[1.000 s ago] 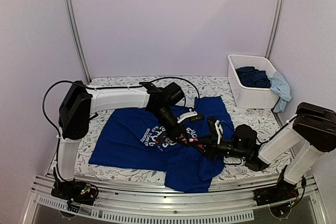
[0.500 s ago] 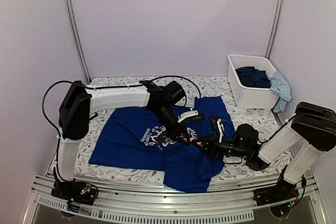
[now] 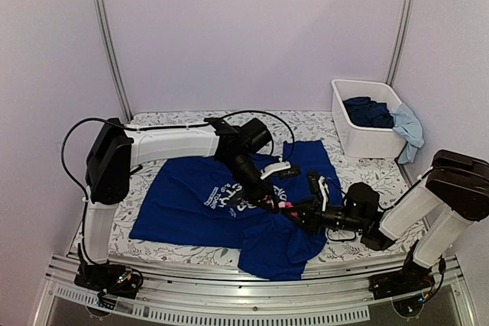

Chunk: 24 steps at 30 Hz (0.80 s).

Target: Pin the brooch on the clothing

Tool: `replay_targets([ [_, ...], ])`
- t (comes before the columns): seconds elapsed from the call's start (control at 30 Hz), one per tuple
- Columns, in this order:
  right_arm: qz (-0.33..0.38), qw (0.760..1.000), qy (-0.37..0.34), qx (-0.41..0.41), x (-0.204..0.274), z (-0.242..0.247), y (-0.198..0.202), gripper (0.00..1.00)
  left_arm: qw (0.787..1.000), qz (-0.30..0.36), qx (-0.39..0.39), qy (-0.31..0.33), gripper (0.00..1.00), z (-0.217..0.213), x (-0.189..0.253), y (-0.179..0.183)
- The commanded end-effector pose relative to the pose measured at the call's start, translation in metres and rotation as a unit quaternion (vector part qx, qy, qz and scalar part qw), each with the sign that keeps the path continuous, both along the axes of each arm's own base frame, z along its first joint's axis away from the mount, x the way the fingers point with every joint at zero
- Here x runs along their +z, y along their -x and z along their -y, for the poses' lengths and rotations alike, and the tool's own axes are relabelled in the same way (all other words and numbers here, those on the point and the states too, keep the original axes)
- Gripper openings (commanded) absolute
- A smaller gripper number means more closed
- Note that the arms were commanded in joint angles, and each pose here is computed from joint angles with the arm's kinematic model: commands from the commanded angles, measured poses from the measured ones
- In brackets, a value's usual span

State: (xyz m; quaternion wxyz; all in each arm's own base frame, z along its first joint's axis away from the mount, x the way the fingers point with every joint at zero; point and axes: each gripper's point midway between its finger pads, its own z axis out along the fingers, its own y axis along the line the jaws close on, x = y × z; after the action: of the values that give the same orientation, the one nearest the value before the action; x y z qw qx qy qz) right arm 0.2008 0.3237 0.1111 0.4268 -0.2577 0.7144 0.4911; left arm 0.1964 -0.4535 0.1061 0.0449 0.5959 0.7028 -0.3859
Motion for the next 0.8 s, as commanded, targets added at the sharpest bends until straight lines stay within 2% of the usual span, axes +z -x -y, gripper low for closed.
replay_targets([
  [0.0,-0.004,1.0,0.017,0.003,-0.009,0.006,0.003,0.27,1.0,0.006,-0.01,0.028,0.0,0.005,0.023,0.002],
  [0.07,-0.003,1.0,0.016,0.002,-0.007,0.006,0.003,0.27,1.0,0.006,-0.009,0.028,0.0,0.005,0.023,0.001],
  [0.17,0.002,1.0,0.014,0.008,-0.004,0.004,0.004,0.33,1.0,0.007,-0.01,0.029,0.0,0.006,0.023,0.001],
  [0.27,0.004,1.0,0.014,0.019,-0.002,0.003,0.007,0.43,1.0,0.008,-0.008,0.027,0.0,0.006,0.022,0.0],
  [0.37,0.011,0.999,0.013,0.031,0.002,0.004,0.013,0.57,1.0,0.015,-0.005,0.023,0.0,0.005,0.019,-0.002],
  [0.53,0.019,0.999,0.011,0.033,0.019,0.01,0.013,0.67,0.999,0.029,-0.012,0.019,0.0,0.003,0.011,-0.001],
  [0.63,0.002,1.0,0.005,0.01,0.03,0.023,0.002,0.7,0.997,0.07,-0.027,0.011,0.0,-0.002,0.002,-0.005],
  [0.77,-0.08,0.99,0.021,-0.116,0.033,0.064,-0.048,0.69,0.979,0.188,-0.075,-0.005,0.0,-0.009,-0.013,-0.019],
])
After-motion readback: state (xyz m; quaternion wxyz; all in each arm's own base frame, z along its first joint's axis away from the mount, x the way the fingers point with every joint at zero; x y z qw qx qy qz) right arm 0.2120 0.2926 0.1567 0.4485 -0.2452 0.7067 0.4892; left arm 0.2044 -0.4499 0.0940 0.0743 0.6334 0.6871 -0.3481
